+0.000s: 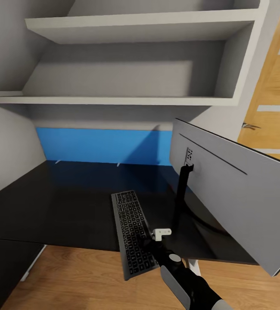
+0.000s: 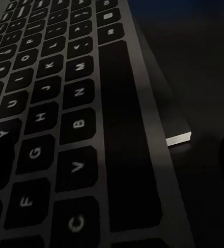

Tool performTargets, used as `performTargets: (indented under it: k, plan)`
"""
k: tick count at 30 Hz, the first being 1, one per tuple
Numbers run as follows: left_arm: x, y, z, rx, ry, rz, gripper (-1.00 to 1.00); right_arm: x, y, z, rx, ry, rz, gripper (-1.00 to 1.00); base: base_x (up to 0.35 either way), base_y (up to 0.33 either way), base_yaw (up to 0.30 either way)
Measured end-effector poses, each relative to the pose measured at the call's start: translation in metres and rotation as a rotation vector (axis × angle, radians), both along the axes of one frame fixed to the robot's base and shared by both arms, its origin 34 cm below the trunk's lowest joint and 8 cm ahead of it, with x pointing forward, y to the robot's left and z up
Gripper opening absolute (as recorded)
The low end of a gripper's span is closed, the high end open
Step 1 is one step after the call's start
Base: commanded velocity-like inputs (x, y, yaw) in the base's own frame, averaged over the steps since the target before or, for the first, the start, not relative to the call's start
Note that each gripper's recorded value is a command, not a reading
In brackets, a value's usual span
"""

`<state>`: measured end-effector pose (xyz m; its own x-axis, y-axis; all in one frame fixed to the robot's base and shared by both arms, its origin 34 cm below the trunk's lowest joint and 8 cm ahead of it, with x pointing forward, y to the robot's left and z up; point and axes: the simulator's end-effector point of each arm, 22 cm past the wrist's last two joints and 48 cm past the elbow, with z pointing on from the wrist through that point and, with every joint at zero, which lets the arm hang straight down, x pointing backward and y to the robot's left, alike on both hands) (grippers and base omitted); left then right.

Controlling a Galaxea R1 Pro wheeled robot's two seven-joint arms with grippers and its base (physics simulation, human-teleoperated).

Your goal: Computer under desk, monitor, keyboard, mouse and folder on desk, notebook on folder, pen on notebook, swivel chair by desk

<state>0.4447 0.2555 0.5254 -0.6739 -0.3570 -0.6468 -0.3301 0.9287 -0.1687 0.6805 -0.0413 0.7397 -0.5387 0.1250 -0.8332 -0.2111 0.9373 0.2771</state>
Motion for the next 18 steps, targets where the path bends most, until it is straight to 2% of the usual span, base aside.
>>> performTargets:
  k: [8, 18]
  plan:
    - [0.0000, 0.0000, 0.0000, 0.000, 0.000, 0.000, 1.00, -0.0007, -0.0014, -0.0030, -0.005, 0.005, -0.001, 1.00, 0.000, 0.146, 0.000]
    - [0.0000, -0.0009, 0.0000, -0.001, 0.000, 0.000, 1.00, -0.0001, 0.0006, 0.0001, 0.005, 0.001, 0.000, 1.00, 0.000, 0.023, 0.000]
